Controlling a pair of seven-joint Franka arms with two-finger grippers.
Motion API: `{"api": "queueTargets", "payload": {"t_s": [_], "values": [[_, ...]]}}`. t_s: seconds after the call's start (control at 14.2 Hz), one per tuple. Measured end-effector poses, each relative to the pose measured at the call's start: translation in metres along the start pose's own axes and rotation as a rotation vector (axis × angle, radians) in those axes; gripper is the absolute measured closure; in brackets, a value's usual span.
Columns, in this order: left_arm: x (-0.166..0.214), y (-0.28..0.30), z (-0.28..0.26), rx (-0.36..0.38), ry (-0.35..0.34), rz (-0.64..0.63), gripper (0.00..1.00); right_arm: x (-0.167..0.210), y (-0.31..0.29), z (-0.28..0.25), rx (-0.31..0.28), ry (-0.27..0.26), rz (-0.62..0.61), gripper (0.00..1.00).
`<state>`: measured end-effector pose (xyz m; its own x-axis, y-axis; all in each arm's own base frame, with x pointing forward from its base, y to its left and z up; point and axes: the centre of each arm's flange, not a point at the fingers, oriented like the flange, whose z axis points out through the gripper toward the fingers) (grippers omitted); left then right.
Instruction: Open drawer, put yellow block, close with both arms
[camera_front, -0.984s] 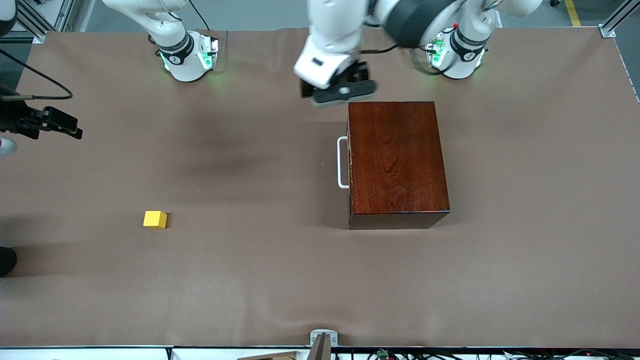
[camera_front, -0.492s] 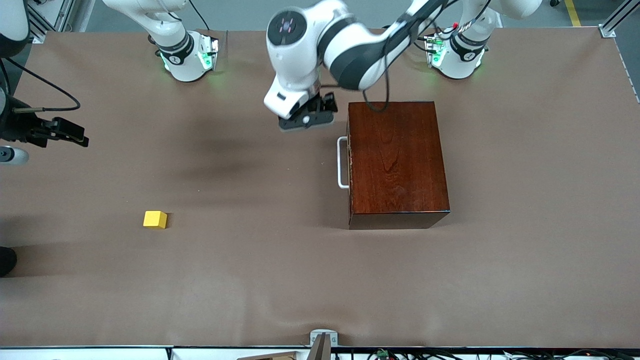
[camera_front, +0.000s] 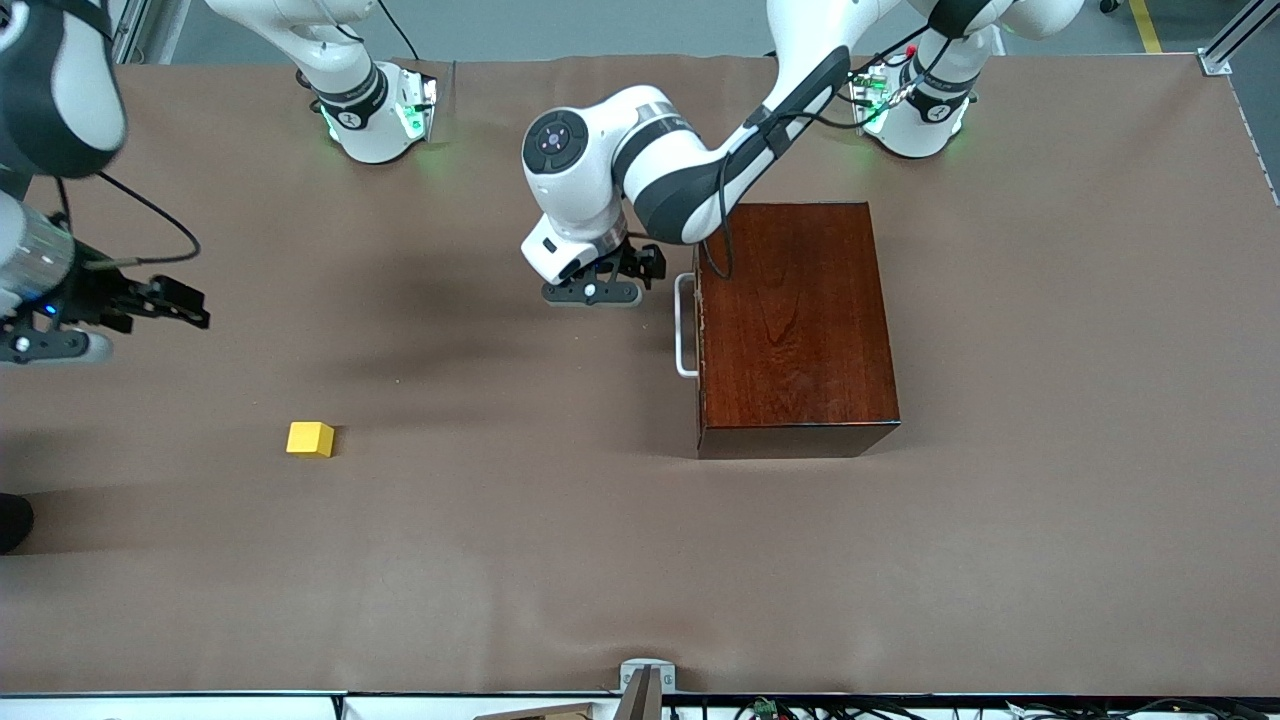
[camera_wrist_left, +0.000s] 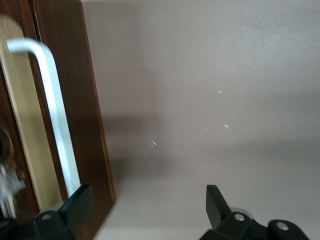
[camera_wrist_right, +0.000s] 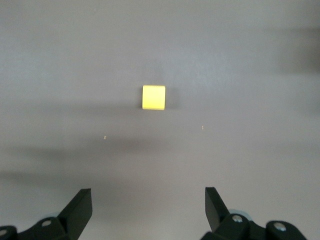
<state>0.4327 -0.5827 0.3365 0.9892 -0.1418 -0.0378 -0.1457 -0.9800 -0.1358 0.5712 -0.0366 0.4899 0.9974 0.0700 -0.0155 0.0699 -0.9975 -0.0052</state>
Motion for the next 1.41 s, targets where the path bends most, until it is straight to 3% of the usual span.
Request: {"api": "queueTargets", "payload": {"t_s": [0.56, 1.41], "values": [[0.023, -0.026, 0.028, 0.094, -0.002, 0.027, 0.0, -0.002, -0.003, 0.102, -0.02, 0.127, -0.035, 0.0], [0.022, -0.022, 0.056, 0.124, -0.035, 0.001, 0.0, 0.024, -0.008, 0.189, -0.009, 0.035, -0.048, 0.0]]}}
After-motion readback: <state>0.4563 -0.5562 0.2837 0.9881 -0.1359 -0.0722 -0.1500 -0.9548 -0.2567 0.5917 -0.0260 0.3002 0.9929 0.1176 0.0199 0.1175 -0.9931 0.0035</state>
